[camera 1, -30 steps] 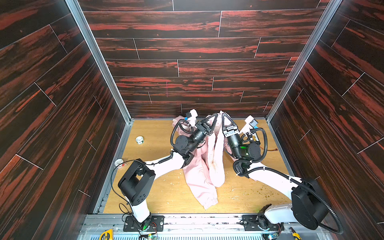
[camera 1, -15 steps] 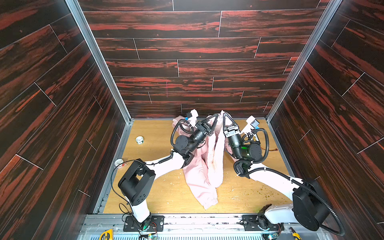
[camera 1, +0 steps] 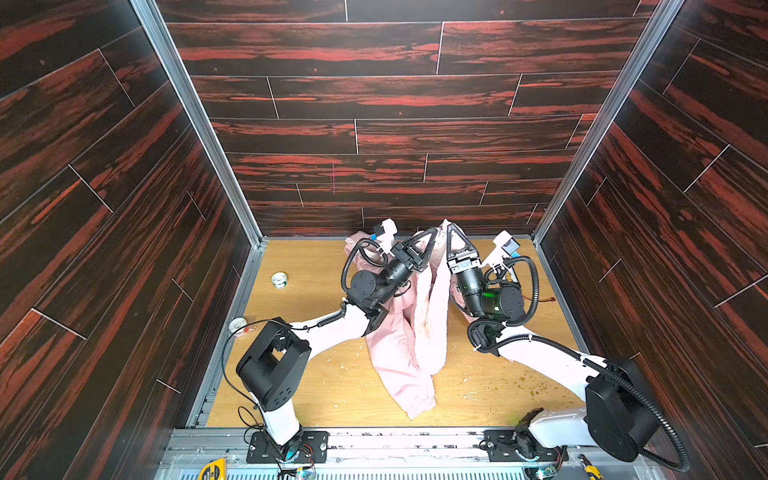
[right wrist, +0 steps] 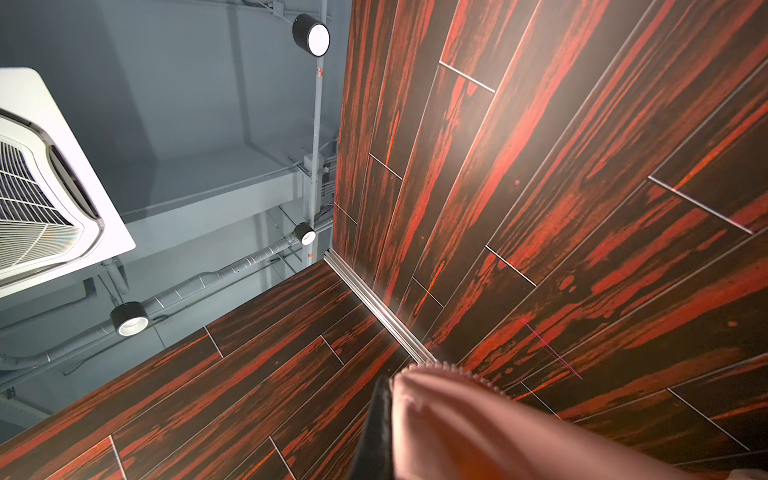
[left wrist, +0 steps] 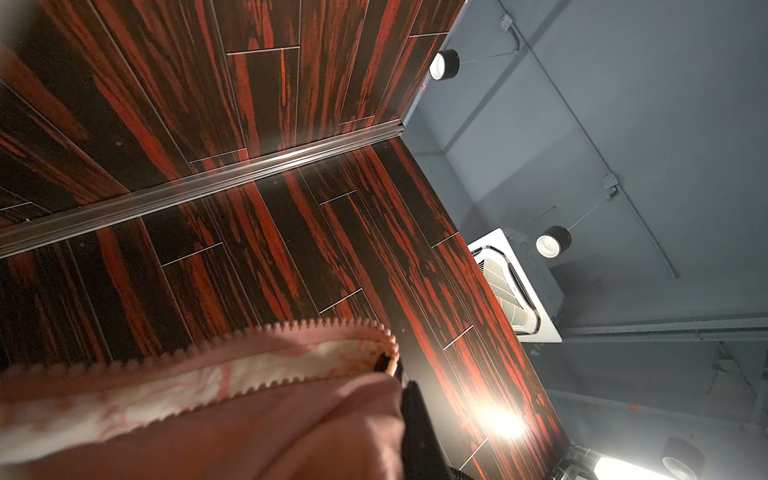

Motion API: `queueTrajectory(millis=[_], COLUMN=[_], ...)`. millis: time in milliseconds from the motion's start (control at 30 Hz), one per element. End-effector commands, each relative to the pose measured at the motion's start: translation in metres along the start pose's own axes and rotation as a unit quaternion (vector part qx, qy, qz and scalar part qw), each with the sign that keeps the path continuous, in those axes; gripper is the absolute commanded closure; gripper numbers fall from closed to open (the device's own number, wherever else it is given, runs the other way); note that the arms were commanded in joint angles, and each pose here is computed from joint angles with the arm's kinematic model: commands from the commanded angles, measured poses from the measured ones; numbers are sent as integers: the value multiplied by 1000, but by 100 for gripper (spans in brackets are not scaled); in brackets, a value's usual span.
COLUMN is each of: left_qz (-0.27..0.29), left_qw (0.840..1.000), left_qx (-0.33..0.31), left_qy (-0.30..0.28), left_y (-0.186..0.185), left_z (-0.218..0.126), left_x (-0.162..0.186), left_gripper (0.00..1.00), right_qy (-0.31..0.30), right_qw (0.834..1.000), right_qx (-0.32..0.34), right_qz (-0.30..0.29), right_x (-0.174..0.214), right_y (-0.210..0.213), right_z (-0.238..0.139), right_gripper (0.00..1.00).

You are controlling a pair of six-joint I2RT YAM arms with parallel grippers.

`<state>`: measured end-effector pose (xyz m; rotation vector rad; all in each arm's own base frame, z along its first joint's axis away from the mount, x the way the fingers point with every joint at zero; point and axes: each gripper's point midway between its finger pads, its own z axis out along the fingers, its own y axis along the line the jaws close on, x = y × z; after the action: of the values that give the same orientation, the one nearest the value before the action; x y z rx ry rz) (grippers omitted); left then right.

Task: Zip up the jacket
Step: 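Keep both grippers holding the pink jacket zipper edges lifted side by side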

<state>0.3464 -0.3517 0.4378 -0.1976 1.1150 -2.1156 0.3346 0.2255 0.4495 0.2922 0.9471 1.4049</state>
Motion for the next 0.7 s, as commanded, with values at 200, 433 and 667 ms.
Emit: queueTrajectory(millis=[200,433,667], left_qz=[5,4,4], left_qw=[999,999,999], left_qx=[46,46,47], left_qy=[5,4,3], left_y=[-29,-28,-29], left_z=[5,6,7], left_x=[0,0,-1], left_gripper=[100,100,100], right_qy=[-40,-32,-31], right_qw=[998,998,998], right_qx=[-53,-55,-51], right_qz=[11,19,19], right_x=[-28,-25,-24], right_y=[35,34,32], right_z=[4,2,-1], right_gripper=[100,100,100])
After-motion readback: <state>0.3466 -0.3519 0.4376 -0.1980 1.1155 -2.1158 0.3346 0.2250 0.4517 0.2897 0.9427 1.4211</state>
